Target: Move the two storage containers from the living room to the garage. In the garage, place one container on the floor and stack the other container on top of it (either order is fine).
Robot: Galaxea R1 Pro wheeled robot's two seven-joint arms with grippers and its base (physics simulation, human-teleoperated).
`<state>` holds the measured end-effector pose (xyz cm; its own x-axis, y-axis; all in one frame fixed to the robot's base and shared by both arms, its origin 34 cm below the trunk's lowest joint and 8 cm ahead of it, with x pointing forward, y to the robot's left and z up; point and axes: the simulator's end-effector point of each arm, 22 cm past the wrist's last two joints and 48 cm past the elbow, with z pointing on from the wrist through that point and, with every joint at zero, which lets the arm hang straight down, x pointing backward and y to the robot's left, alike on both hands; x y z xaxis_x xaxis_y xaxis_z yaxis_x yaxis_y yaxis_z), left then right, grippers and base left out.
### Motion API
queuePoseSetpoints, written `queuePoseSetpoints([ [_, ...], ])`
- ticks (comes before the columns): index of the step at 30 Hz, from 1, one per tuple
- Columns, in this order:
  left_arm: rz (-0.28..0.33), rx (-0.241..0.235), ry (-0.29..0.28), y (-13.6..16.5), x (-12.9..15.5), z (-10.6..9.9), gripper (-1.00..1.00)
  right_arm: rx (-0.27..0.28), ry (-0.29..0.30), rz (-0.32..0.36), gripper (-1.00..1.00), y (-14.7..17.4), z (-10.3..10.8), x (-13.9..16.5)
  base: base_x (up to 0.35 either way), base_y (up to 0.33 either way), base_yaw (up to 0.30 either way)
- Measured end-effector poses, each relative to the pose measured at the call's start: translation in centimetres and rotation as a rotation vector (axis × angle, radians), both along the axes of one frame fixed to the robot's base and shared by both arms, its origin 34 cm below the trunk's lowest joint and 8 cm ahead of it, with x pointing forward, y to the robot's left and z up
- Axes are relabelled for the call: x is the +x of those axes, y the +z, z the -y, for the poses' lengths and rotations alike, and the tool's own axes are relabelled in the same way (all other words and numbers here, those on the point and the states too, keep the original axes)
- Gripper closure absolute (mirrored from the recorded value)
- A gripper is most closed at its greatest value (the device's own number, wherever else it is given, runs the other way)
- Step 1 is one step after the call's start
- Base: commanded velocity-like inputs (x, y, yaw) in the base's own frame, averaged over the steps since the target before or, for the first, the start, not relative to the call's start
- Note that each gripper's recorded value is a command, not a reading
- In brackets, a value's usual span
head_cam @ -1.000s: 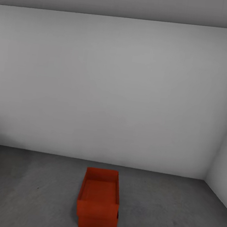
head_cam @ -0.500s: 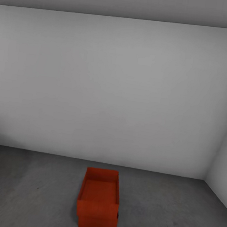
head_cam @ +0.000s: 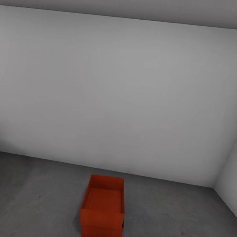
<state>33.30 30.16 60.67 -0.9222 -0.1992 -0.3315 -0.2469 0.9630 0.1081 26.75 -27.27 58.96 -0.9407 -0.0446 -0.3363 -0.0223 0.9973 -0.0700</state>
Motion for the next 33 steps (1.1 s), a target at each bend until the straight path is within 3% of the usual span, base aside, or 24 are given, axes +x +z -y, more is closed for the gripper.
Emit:
queuePoseSetpoints([
  [2, -0.029, -0.004, 0.001, -1.1, -4.0, 0.6, -1.00, 0.000, 0.000, 0.000, -1.00, 0.0, 0.0, 0.0, 0.000, 0.000, 0.000],
  [8, -0.038, -0.010, -0.004, -1.7, -6.9, 1.6, -1.00, 0.000, 0.000, 0.000, -1.00, 0.0, 0.0, 0.0, 0.000, 0.000, 0.000],
  [33, -0.021, 0.012, -0.013, -1.6, -6.7, 0.4, -1.00, 0.000, 0.000, 0.000, -1.00, 0.0, 0.0, 0.0, 0.000, 0.000, 0.000],
])
